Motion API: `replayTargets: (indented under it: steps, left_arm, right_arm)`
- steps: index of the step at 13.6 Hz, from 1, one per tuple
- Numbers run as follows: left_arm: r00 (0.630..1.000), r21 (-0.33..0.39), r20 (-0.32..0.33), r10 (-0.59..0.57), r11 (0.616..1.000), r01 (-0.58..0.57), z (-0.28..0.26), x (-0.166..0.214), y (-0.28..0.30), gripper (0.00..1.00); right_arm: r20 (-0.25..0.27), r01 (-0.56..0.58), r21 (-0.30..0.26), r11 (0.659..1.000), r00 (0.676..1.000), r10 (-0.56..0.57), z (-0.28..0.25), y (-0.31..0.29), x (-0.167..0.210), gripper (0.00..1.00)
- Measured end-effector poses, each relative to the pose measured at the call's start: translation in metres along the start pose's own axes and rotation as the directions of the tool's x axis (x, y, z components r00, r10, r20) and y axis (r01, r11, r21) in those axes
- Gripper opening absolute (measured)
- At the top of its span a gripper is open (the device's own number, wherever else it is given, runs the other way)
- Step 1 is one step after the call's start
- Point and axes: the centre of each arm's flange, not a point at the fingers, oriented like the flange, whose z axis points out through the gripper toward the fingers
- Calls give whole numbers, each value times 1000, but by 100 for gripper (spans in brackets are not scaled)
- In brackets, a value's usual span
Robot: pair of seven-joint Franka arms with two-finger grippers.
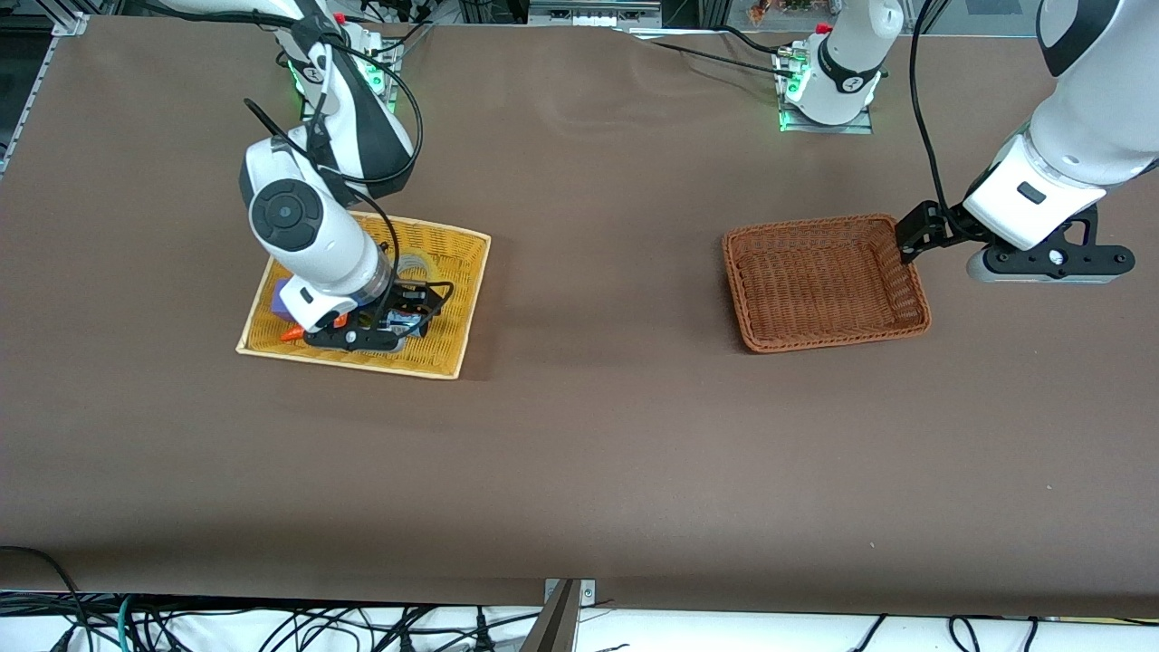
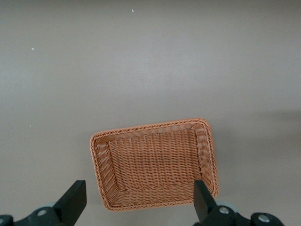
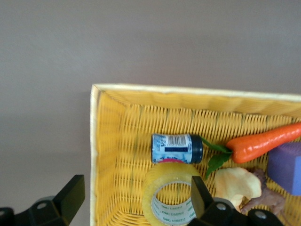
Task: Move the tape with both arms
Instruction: 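Move the right gripper down over the tape roll in the yellow tray, then close the right gripper on the yellow tape roll and lift it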
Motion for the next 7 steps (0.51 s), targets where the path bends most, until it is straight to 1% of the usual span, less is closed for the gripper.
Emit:
replayTargets:
  steps: [4, 7]
  left_arm:
    - [1000, 0, 0, 1, 1000, -1, 0, 0, 0, 100]
    - [1000, 0, 0, 1, 1000, -1, 0, 0, 0, 100]
  right_arm:
    - [-6, -32, 6, 999, 999, 32, 34, 3, -30, 100]
    - [-7, -55, 21, 998, 998, 55, 63, -10, -59, 100]
